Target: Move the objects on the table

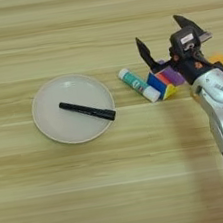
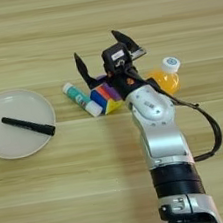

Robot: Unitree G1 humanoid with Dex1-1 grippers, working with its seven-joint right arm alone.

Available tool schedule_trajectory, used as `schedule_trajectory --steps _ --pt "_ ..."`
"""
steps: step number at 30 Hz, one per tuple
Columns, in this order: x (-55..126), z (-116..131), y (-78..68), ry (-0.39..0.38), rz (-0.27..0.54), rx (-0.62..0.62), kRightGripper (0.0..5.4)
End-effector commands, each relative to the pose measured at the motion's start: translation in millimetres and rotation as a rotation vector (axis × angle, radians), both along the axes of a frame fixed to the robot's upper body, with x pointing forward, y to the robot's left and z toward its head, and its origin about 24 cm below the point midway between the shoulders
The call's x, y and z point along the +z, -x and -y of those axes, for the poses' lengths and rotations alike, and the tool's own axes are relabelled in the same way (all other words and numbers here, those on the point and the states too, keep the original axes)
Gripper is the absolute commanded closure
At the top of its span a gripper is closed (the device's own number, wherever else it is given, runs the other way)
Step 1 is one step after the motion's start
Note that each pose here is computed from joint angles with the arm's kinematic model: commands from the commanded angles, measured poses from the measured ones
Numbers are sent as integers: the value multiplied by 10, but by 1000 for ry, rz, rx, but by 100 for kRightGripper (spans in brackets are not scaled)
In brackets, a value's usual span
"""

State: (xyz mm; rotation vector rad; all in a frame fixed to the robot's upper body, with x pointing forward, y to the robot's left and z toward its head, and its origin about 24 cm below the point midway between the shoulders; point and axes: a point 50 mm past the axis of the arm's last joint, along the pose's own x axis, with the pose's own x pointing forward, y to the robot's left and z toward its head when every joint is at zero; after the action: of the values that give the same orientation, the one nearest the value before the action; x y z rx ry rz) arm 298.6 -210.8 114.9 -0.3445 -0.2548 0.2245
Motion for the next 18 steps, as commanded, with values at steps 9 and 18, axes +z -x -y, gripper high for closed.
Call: schedule_trajectory --steps 9,18 --pt "337 23 -49 11 126 5 2" --pt "318 11 -52 9 119 10 2"
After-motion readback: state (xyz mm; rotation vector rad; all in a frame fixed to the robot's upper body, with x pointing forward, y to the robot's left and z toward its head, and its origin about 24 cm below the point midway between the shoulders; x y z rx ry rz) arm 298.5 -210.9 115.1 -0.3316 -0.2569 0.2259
